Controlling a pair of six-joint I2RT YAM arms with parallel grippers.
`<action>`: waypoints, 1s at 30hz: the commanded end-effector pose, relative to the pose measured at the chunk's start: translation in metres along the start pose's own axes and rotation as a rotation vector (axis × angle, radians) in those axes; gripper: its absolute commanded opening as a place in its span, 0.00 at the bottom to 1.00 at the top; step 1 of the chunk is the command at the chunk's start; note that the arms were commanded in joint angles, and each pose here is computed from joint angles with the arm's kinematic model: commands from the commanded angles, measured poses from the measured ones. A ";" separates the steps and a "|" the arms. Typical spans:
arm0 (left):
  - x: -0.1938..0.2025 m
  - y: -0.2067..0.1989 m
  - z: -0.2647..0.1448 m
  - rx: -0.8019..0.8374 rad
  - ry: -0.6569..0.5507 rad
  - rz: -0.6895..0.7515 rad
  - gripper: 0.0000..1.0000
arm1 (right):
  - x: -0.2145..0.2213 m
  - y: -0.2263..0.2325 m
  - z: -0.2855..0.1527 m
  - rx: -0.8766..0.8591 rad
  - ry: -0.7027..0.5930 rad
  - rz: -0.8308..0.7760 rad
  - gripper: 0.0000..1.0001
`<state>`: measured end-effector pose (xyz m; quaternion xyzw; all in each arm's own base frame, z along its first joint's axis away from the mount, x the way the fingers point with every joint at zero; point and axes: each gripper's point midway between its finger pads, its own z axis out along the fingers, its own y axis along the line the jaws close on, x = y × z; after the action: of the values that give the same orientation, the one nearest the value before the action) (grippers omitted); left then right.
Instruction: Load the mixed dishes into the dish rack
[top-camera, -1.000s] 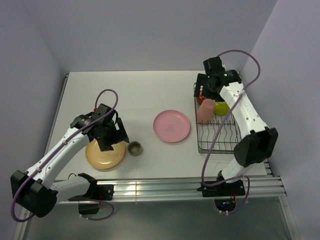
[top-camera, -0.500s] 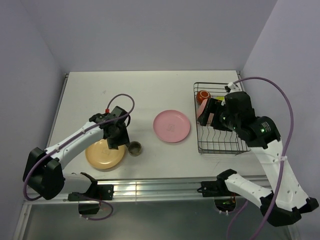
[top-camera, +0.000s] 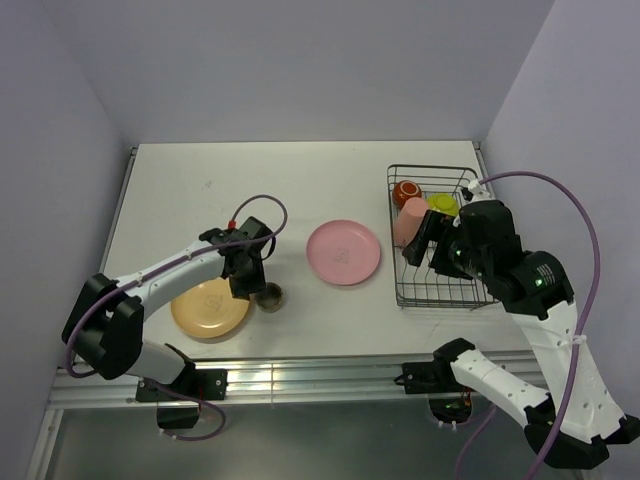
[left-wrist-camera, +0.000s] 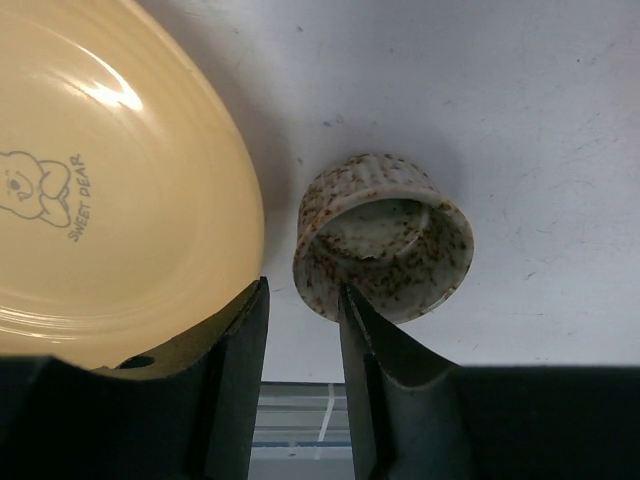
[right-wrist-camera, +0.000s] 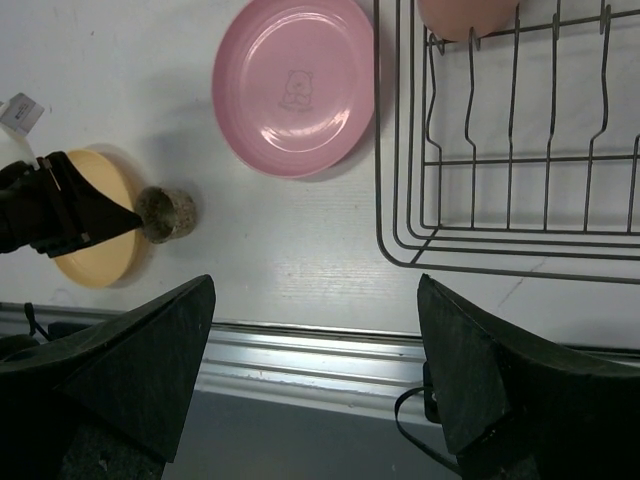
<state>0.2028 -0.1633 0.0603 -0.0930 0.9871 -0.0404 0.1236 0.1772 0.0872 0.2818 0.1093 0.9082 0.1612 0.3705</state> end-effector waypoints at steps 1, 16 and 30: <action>-0.003 -0.010 0.002 0.021 -0.025 0.014 0.40 | -0.004 -0.003 -0.008 0.007 -0.030 0.011 0.89; 0.004 -0.016 0.023 0.003 -0.008 0.052 0.11 | 0.004 -0.003 -0.010 -0.002 -0.005 0.017 0.88; -0.085 -0.152 -0.230 0.663 -0.222 0.054 0.00 | 0.006 0.096 -0.017 -0.432 0.214 0.082 0.89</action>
<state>0.2751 -0.2611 0.2416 -0.0493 0.9396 -0.2251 0.2530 0.1682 0.1352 0.2806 0.0803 0.9205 0.2595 0.2810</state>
